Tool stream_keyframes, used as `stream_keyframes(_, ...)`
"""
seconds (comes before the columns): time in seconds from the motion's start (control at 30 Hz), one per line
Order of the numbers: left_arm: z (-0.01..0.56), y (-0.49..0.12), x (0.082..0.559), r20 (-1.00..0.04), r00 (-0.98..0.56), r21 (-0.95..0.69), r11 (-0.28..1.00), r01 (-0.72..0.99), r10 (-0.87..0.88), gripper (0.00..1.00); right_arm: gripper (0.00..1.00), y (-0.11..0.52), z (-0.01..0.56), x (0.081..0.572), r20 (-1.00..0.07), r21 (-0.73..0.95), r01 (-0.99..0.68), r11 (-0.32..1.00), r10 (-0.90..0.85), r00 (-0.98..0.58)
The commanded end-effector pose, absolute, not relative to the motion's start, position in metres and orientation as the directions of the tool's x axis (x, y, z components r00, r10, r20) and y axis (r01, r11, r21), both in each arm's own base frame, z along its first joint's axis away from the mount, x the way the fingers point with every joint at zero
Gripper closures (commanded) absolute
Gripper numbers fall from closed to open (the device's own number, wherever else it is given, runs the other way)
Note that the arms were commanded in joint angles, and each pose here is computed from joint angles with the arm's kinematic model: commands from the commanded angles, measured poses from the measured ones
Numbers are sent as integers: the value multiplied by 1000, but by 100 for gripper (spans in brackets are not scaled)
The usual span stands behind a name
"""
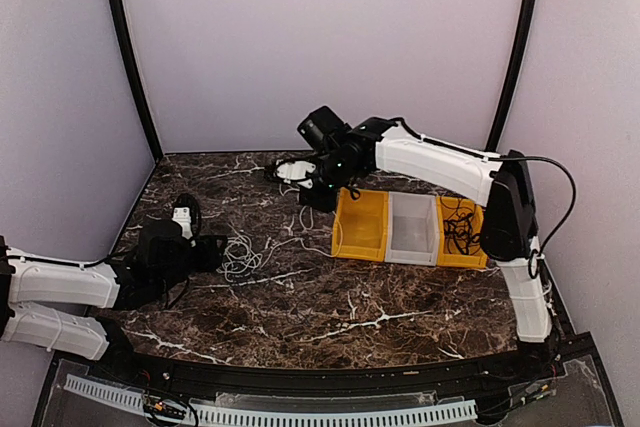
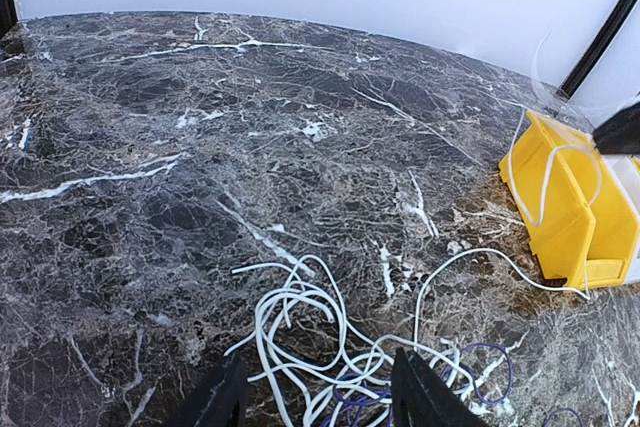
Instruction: Untangle the cables
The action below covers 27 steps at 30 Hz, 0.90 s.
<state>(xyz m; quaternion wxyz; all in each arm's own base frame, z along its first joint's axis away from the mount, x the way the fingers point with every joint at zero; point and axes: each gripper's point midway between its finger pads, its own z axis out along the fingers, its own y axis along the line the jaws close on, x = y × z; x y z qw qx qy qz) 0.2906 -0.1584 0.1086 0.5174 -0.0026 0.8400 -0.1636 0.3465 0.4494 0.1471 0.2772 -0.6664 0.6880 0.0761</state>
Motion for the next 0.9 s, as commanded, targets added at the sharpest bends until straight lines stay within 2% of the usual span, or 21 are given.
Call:
stream_keyframes(0.0, 113, -157, 291, -870, -452, -297, 941, 164, -196, 48, 100, 448, 218, 362, -556, -408, -901, 150, -823, 116)
stream_keyframes(0.1, 113, -158, 292, -870, -453, -297, 940, 167, -194, 48, 100, 446, 232, 362, -568, -427, -891, 153, -812, 133)
stream_keyframes(0.17, 113, -158, 293, -871, -452, -294, 941, 166, -192, 48, 100, 435, 249, 376, -541, -507, -840, 192, -830, 136)
stream_keyframes(0.33, 115, -163, 293, -874, -452, -290, 938, 189, -179, 48, 100, 405, 348, 400, -617, -631, -705, 325, -761, 202)
stream_keyframes(0.5, 117, -178, 298, -870, -469, -291, 926, 240, -152, 48, 100, 367, 430, 401, -624, -726, -548, 417, -733, 269)
stream_keyframes(0.73, 119, -190, 306, -861, -478, -324, 912, 251, -174, 48, 100, 286, 517, 400, -632, -769, -336, 544, -725, 274)
stream_keyframes(0.87, 119, -216, 308, -848, -514, -343, 875, 341, -132, 46, 100, 220, 557, 398, -676, -736, -246, 631, -694, 246)
